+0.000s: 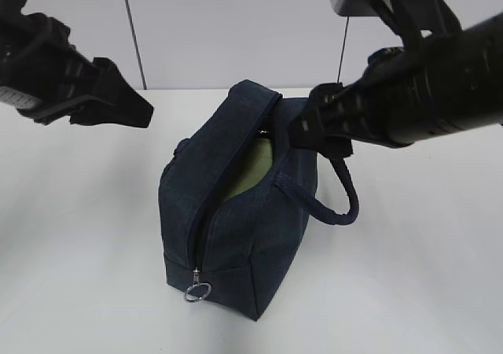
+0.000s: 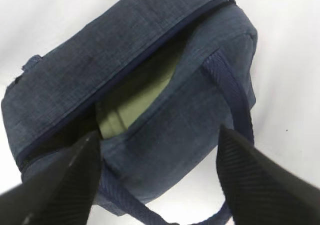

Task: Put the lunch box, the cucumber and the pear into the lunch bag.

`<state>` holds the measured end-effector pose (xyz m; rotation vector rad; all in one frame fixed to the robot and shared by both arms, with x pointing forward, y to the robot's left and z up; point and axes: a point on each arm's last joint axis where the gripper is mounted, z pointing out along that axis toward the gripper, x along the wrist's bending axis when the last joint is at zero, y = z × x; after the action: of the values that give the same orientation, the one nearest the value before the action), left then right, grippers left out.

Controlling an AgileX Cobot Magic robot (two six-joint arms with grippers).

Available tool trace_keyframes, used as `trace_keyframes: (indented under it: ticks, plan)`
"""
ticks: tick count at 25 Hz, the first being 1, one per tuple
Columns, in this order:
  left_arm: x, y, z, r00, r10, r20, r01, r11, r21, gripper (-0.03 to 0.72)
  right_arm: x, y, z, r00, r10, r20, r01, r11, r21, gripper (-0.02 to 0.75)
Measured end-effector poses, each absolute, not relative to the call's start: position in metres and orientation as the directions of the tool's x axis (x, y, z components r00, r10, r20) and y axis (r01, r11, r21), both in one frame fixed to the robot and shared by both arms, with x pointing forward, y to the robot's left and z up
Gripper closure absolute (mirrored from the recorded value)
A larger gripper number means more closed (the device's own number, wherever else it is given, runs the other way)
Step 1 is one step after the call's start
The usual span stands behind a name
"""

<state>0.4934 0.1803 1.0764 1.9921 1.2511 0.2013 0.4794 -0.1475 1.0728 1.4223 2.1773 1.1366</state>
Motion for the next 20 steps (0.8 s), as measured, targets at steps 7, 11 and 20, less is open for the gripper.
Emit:
trace_keyframes:
  ticks: [7,11,20]
  plan:
    - [0.456,0.194,1.058,0.486,0.856,-0.176,0.623,-0.197,0.757,0.344,0.446,-0.17,1.04,-0.464,0.876,0.134,0.578,0.185,0.795,0.182]
    - [0.44,0.19,1.043,0.519,0.845,-0.13,0.583,-0.238,0.777,0.348,0.424,-0.169,1.021,-0.513,0.85,0.121,0.547,0.216,0.809,0.183]
    - [0.425,0.195,1.019,0.519,0.851,-0.078,0.561,-0.271,0.782,0.373,0.386,-0.17,0.996,-0.621,0.781,0.065,0.437,0.275,0.856,0.293]
